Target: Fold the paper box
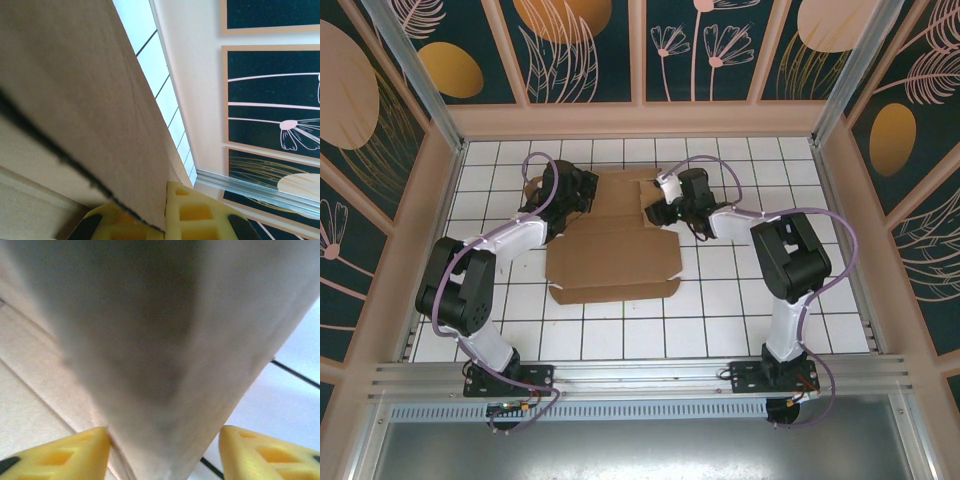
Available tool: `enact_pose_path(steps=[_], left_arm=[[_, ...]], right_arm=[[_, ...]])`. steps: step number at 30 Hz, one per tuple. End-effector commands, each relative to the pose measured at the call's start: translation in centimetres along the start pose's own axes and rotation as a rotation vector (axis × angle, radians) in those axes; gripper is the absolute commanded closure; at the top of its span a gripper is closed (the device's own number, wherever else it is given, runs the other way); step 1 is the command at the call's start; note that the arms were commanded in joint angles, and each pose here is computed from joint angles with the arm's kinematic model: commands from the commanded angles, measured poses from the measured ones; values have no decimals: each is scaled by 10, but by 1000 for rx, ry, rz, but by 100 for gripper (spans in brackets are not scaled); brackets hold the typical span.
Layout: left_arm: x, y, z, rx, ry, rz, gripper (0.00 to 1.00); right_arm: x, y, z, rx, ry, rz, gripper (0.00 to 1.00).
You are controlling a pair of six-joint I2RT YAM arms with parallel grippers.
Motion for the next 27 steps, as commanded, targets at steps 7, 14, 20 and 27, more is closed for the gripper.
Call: enact_pose_path(steps=[7, 14, 20, 27], left_arm=[[7, 13, 3, -39, 24, -56, 100], [3, 13, 1, -44, 11, -68, 100], [3, 16, 1, -45, 17, -72, 100], [3, 18, 2, -51, 23, -68, 100]], right_arm=[[15, -18, 14, -128, -33, 130, 66], [27, -3, 10, -230, -155, -82, 53], [35, 19, 6, -142, -203, -187, 20], [19, 9, 12, -82, -117, -132, 20]])
Point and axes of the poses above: each hand's point on the last joint's axis, 136 mm out from that joint toward the fingers, its own x axis back along the fingers, its own y axis along the line the jaws close on, z = x × y, the point moved 2 cm from there along x, back along the fingers, and after that the axes turned 11 degrees about x, right-handed, at the moved point
